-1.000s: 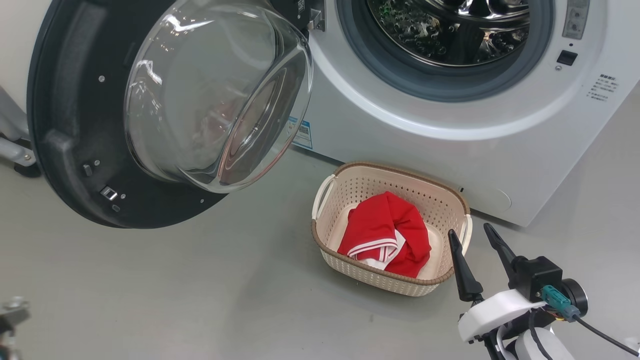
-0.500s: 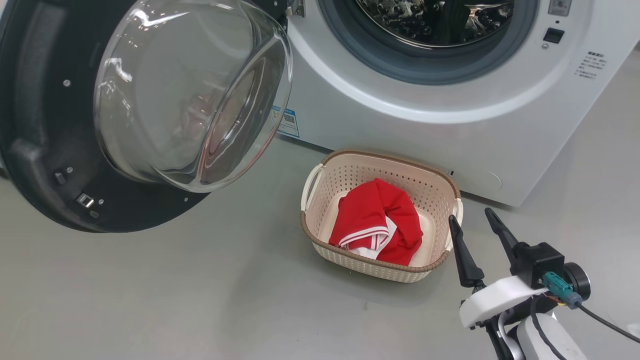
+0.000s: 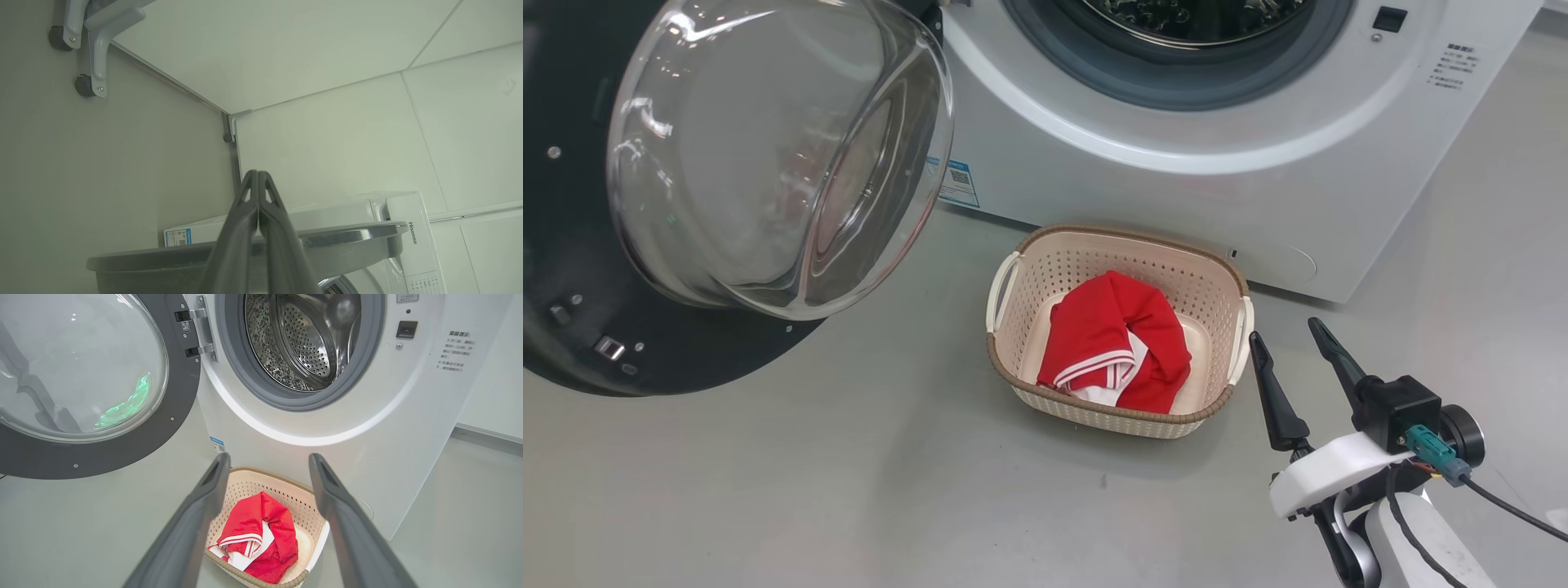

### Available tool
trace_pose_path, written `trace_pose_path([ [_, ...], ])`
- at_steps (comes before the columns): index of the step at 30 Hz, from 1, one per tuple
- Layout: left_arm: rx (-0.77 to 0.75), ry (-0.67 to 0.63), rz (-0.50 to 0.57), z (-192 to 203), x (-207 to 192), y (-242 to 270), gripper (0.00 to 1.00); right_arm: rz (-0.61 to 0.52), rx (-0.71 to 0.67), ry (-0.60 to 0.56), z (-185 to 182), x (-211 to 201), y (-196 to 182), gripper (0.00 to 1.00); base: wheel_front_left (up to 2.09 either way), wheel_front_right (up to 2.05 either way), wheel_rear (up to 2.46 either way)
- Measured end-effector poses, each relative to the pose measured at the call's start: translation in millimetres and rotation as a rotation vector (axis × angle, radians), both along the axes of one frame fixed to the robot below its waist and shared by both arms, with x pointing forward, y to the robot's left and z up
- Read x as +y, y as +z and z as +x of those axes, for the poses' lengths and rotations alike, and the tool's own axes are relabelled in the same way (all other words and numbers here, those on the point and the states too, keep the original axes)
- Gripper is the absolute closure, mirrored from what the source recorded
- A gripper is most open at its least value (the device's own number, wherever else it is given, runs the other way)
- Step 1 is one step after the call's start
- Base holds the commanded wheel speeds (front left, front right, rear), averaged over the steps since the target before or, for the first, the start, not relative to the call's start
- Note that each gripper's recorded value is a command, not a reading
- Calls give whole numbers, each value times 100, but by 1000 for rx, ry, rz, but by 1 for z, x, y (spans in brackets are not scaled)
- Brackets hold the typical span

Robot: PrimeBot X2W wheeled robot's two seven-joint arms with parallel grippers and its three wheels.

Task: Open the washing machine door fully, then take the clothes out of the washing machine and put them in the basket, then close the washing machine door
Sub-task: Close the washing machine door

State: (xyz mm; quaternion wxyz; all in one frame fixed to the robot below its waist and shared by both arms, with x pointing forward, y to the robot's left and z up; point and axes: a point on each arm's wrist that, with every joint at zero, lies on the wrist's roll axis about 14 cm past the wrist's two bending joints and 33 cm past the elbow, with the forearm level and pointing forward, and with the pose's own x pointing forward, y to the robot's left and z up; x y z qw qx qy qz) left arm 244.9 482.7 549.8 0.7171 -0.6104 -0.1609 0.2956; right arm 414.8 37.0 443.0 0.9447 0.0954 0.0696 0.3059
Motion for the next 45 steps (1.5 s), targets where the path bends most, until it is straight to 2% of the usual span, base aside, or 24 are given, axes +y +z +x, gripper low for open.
trace_pose_path([
  [11,50,-173,-43,48,-21,-13,100,-13,30,-31,3,-13,-11,0,0,0,0],
  [28,29,-323,-64,65,-38,-18,100,-17,33,-35,4,-14,-13,0,0,0,0],
  [36,-20,-414,-90,70,-51,-15,100,-18,31,-35,5,-15,-13,0,0,0,0],
  [45,-127,-594,-129,83,-85,-3,100,-18,25,-42,6,-17,-10,0,0,0,0],
])
